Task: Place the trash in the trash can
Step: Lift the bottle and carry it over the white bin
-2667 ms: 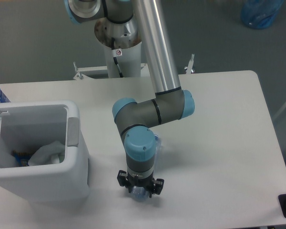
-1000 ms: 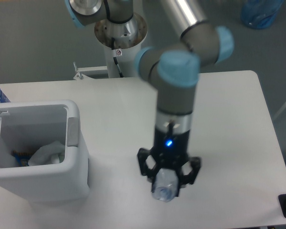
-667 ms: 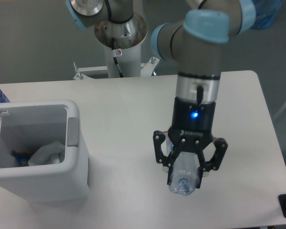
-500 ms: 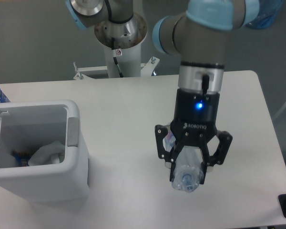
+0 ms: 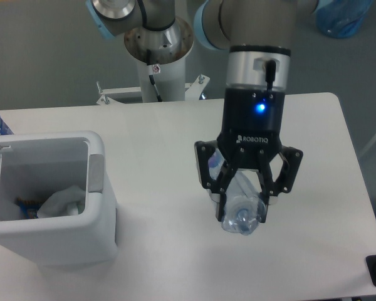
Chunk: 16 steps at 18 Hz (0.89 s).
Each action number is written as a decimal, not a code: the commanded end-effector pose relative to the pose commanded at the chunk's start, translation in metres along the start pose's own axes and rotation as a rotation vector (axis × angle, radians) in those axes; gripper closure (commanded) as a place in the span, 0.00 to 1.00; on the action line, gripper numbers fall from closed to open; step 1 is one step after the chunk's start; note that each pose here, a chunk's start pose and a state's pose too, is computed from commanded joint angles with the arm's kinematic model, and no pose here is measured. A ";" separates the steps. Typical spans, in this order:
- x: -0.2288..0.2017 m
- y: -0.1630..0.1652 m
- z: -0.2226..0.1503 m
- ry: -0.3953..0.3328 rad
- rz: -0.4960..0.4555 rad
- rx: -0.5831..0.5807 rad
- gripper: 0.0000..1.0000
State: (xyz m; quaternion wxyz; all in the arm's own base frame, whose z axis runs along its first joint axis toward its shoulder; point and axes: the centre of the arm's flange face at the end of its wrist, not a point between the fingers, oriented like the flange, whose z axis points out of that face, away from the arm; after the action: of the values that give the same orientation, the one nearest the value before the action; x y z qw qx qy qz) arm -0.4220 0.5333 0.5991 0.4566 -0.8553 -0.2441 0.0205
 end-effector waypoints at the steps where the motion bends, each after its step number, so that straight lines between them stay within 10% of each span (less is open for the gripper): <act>1: 0.012 -0.002 -0.005 0.009 -0.016 0.007 0.42; 16: 0.123 0.012 0.010 0.139 0.023 -0.034 0.42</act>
State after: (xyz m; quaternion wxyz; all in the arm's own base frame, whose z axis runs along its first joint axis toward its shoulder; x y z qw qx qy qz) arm -0.3115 0.5894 0.6066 0.4578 -0.8649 -0.2022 -0.0376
